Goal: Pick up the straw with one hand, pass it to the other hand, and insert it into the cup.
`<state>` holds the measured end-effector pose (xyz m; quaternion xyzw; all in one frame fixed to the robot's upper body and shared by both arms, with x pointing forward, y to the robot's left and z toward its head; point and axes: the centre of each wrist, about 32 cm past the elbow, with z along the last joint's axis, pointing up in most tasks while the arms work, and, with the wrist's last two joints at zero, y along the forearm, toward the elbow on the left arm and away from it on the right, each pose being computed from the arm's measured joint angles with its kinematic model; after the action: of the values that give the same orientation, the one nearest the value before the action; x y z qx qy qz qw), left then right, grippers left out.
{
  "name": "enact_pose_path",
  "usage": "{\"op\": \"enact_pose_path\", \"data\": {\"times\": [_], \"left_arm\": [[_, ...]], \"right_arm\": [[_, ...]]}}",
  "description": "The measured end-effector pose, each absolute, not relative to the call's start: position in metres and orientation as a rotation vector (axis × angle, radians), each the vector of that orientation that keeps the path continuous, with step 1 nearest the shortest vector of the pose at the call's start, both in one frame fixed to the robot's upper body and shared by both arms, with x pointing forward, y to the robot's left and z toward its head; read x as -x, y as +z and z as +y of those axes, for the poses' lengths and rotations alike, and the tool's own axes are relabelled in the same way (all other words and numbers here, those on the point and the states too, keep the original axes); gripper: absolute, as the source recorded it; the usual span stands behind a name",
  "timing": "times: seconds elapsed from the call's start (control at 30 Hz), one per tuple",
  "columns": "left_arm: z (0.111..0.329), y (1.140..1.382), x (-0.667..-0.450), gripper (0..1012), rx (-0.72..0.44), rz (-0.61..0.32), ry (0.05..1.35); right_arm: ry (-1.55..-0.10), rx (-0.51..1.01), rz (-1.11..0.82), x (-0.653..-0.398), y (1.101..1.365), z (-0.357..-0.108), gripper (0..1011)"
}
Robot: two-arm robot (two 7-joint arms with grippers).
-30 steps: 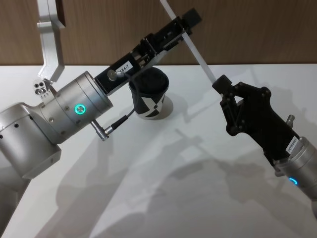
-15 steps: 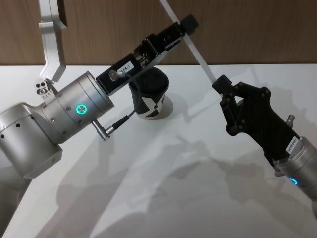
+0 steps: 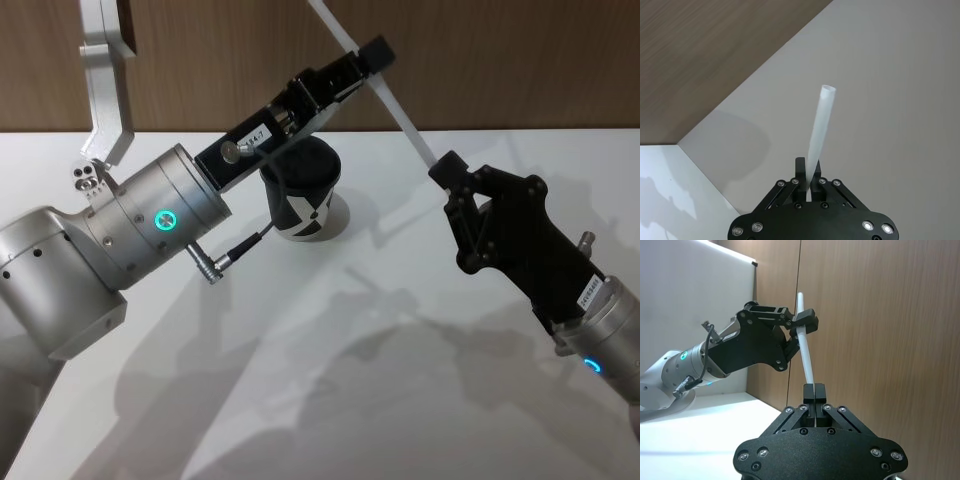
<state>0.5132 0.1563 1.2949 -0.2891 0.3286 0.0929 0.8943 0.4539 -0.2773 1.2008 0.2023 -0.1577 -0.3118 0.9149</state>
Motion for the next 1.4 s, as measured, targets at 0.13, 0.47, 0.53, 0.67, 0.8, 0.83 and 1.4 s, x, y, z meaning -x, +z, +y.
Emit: {"op": "enact_pose_path", "data": {"times": [0.13, 0.47, 0.53, 0.67, 0.8, 0.83, 1.4], "left_arm": [[0.156, 1.295, -0.513, 36, 0.600, 0.681, 0.192], [0.156, 1.295, -0.513, 7, 0.599, 0.680, 0.193], [0.156, 1.295, -0.513, 7, 0.599, 0.677, 0.195], [0.158, 1.296, -0.514, 7, 0.587, 0.649, 0.215], [0.161, 1.298, -0.514, 7, 0.572, 0.606, 0.242], [0.161, 1.299, -0.513, 8, 0.569, 0.597, 0.248], [0.180, 1.317, -0.513, 7, 0.478, 0.315, 0.396]], "right_arm": [[-0.642, -0.416, -0.325, -0.454, 1.201, -0.277, 84], [-0.642, -0.416, -0.325, -0.454, 1.201, -0.277, 369], [-0.642, -0.416, -0.325, -0.454, 1.201, -0.277, 418], [-0.642, -0.416, -0.325, -0.454, 1.201, -0.277, 540], [-0.642, -0.417, -0.325, -0.454, 1.201, -0.277, 697], [-0.642, -0.416, -0.325, -0.454, 1.201, -0.277, 712], [-0.642, -0.416, -0.325, -0.454, 1.201, -0.277, 1001]]}}
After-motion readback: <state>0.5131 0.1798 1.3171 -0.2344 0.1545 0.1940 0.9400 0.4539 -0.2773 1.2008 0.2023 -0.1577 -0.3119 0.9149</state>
